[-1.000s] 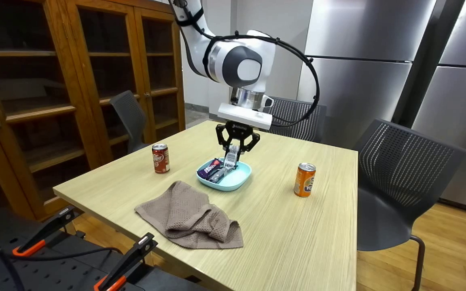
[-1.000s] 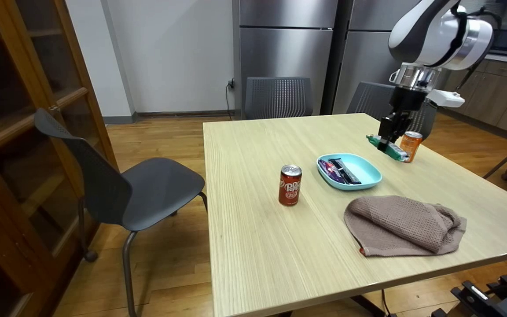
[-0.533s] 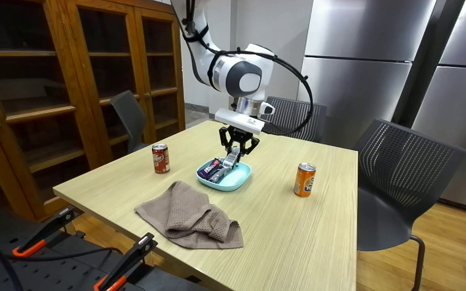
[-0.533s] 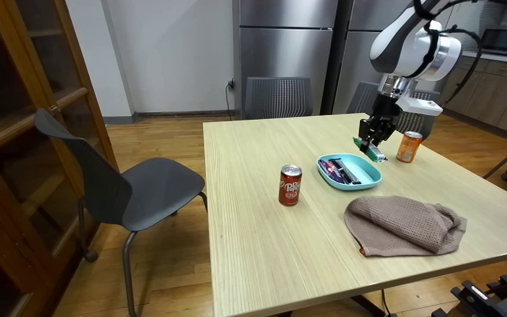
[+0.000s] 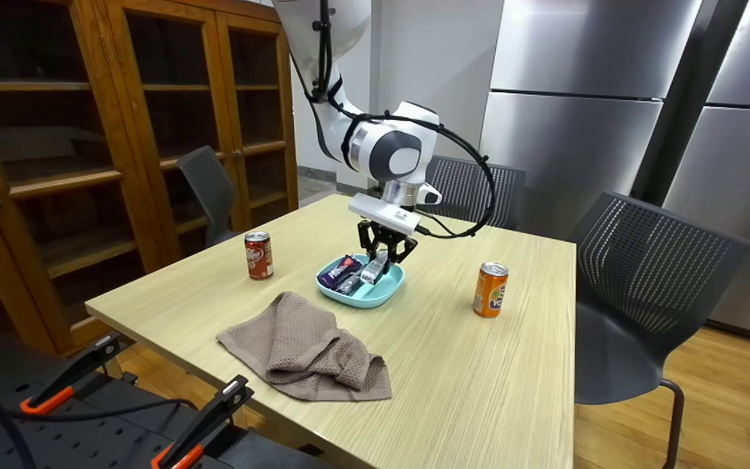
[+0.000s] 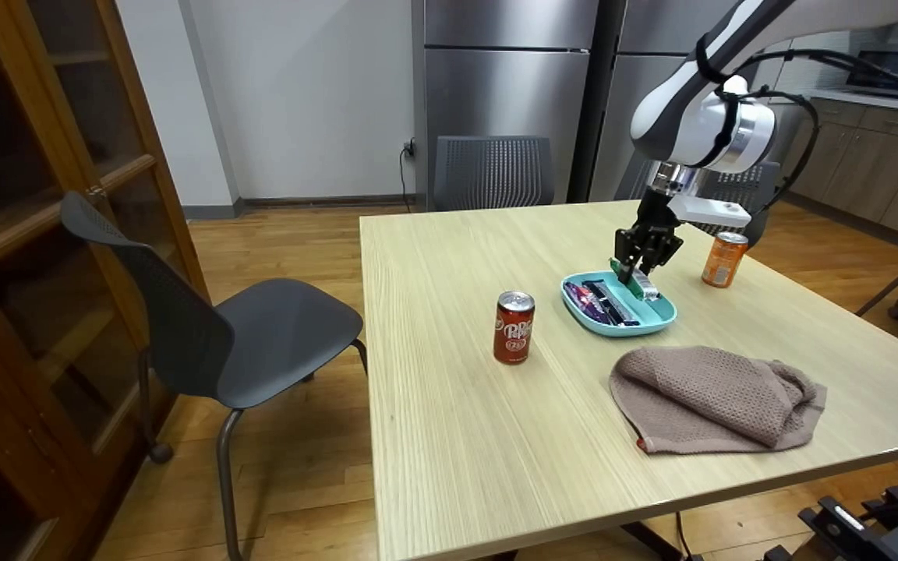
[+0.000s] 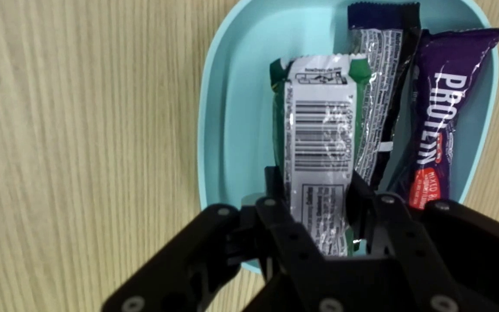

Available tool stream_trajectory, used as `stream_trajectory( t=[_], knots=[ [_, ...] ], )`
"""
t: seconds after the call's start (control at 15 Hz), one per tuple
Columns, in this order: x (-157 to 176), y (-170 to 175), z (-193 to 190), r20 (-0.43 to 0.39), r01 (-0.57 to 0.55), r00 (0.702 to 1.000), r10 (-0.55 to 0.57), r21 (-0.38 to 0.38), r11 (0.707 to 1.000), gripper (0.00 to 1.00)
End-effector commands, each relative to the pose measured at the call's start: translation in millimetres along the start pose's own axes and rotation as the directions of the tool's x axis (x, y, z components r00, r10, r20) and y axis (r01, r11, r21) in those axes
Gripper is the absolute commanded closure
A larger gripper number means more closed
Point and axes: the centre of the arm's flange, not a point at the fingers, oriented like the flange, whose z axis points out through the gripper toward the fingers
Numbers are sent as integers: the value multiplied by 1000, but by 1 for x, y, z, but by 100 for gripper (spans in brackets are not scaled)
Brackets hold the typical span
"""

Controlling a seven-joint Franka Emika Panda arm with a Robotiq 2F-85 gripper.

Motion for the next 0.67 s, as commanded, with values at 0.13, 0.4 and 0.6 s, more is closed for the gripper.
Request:
stream_trajectory(
  t=[0.13, 0.4, 0.6],
  knots=[
    [4, 0, 14, 14, 14, 1000, -14, -34, 999, 88],
    [0, 1, 18, 29, 37, 999, -36, -46, 998, 88],
    [-1, 1, 19, 33, 45, 999, -43, -48, 998, 88]
  ],
)
